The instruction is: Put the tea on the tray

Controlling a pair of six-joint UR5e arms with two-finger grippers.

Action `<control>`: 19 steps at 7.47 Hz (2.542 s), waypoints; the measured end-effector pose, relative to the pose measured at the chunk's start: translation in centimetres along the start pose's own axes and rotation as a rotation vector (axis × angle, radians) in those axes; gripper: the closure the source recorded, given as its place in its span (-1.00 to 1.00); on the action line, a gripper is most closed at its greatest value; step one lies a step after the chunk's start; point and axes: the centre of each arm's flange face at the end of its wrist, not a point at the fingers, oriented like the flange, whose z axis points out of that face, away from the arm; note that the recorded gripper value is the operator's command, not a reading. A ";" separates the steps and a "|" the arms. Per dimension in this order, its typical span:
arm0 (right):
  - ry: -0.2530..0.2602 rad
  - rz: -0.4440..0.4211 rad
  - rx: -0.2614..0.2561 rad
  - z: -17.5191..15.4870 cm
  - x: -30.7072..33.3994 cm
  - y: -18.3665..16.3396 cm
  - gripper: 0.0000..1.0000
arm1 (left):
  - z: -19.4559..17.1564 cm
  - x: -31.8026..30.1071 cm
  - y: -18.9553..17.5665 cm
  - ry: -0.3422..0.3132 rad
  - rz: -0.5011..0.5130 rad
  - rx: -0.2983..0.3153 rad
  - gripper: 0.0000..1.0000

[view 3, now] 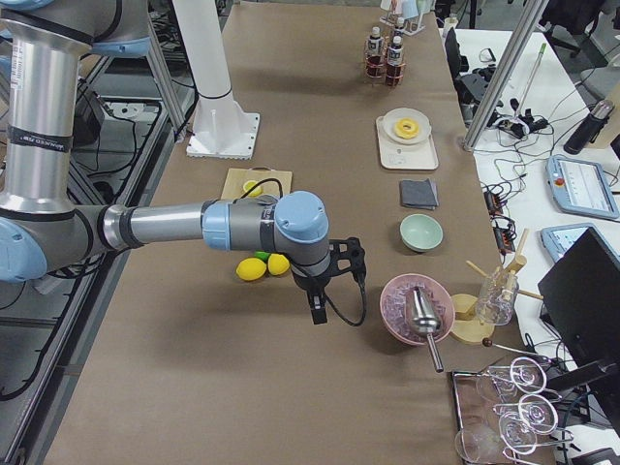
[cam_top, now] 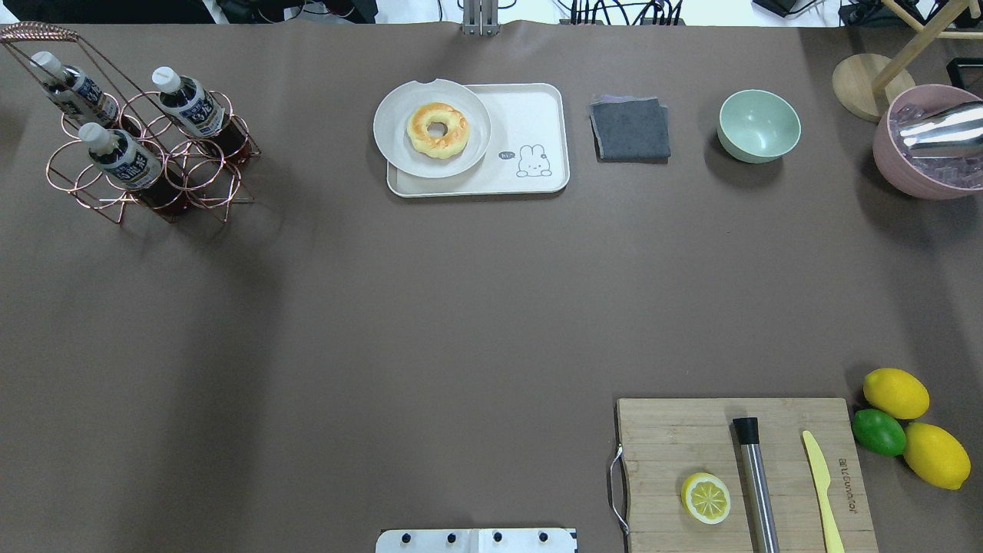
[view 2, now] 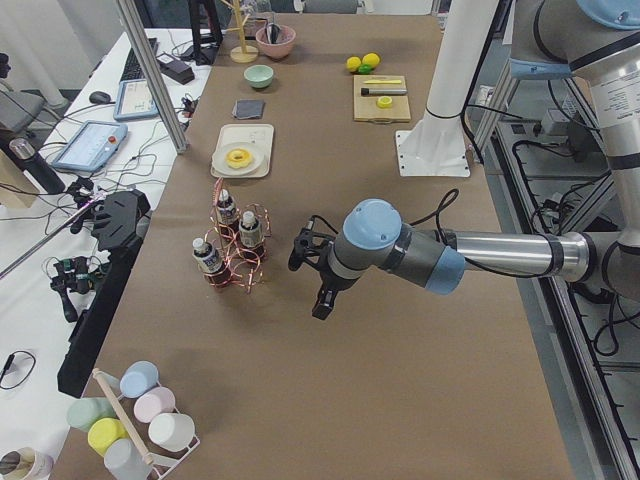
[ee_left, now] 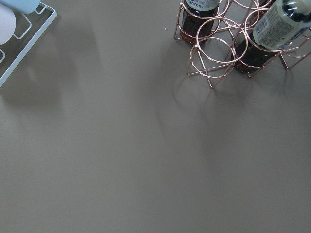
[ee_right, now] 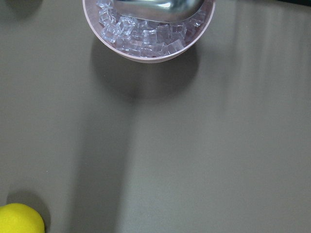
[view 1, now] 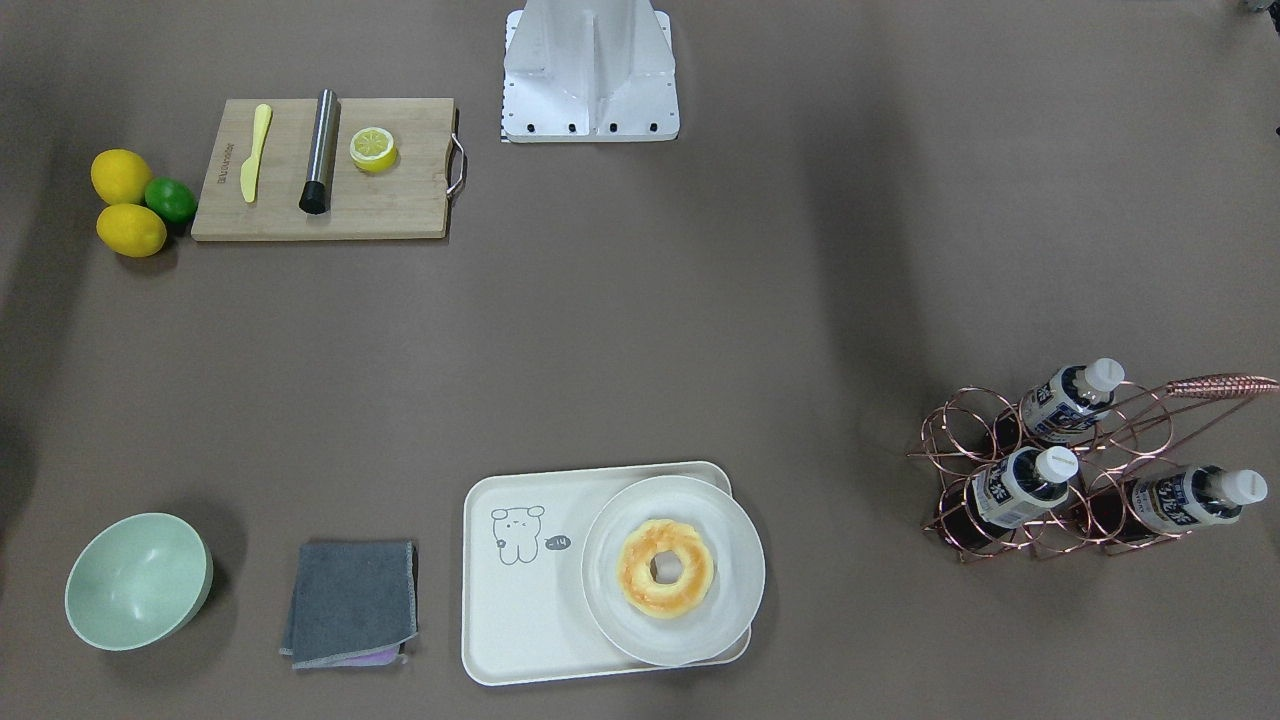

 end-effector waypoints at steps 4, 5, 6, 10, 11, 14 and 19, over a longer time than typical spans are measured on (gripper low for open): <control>-0.002 0.009 -0.007 0.3 0.3 0.2 -1.00 | -0.1 0.5 -0.6 0.005 0.010 0.011 -0.93; -0.003 0.008 -0.006 0.3 0.3 0.2 -1.00 | 0.4 1.5 -1.7 0.016 0.005 0.010 -0.93; -0.008 0.006 -0.003 0.3 0.2 0.1 -1.00 | 0.9 2.9 -3.3 0.032 -0.001 0.025 -0.93; -0.010 -0.029 0.029 0.4 0.1 0.6 -1.00 | 3.6 11.3 -12.5 0.075 -0.042 0.098 -0.91; -0.009 -0.035 0.036 0.5 0.2 0.9 -1.00 | 5.4 13.5 -14.1 0.043 -0.056 0.109 -0.91; -0.004 -0.042 0.038 0.8 0.3 1.3 -1.00 | 10.8 19.0 -18.9 0.010 -0.085 0.128 -0.82; -0.007 -0.033 0.031 1.4 0.6 2.5 -1.00 | 14.8 20.9 -21.1 -0.018 -0.057 0.124 -0.68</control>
